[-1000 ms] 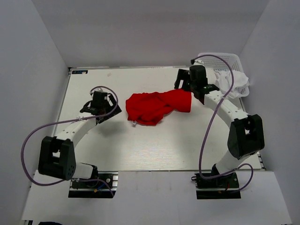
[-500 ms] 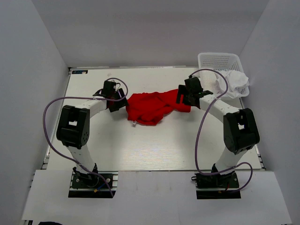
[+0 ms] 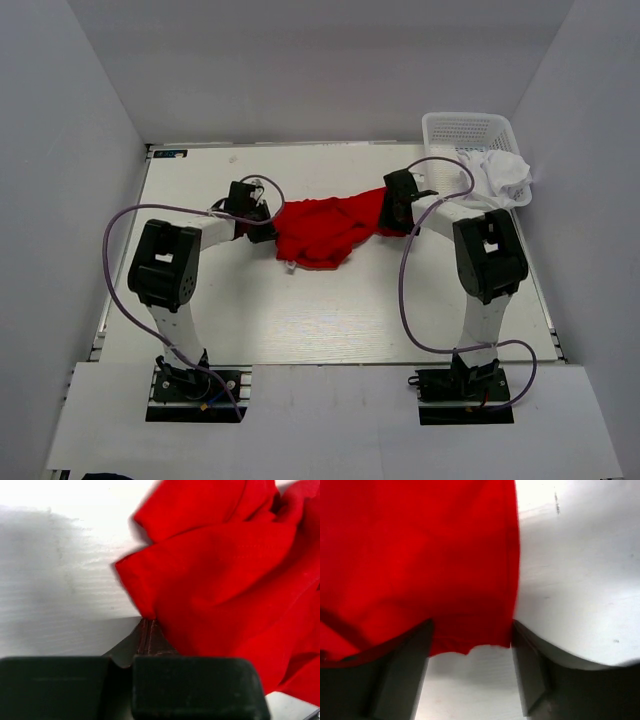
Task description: Fold and stack the t-shirts
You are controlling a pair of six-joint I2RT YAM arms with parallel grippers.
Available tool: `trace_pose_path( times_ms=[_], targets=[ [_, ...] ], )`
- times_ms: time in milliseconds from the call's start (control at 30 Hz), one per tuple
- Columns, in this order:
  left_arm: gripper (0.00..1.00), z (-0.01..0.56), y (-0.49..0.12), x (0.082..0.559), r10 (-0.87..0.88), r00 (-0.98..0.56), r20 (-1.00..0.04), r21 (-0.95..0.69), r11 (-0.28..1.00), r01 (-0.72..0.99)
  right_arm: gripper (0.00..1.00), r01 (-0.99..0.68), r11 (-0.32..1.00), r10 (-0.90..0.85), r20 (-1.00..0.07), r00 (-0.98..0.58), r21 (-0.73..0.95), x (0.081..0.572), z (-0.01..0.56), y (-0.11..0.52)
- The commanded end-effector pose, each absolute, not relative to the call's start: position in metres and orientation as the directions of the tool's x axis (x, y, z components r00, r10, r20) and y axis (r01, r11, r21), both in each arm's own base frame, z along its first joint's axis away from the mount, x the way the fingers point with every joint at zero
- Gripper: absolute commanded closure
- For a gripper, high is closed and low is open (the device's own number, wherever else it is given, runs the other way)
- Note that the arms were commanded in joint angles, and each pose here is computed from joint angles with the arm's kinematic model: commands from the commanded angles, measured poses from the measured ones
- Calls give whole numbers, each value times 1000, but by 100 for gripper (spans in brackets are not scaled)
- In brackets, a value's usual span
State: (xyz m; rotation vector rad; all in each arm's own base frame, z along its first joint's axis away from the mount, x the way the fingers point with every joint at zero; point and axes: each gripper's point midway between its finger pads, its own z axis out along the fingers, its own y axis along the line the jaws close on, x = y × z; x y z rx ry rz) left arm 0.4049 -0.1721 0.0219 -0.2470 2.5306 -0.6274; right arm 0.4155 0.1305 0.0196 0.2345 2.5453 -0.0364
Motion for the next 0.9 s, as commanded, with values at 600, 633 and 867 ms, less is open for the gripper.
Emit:
trace_pose_path(
  times_ms=[600, 633, 867],
  targets=[
    [100, 376, -124, 376, -395, -130, -910, -415, 877, 242, 100, 42, 964, 267, -952, -153, 264, 415, 346, 103],
    [100, 391, -121, 368, -393, -93, -915, -404, 878, 259, 100, 3, 957, 291, -954, -76, 292, 397, 382, 99],
    [100, 531, -91, 287, -390, 247, -887, -294, 890, 349, 100, -158, 948, 311, -908, 280, 276, 316, 537, 75]
  ],
)
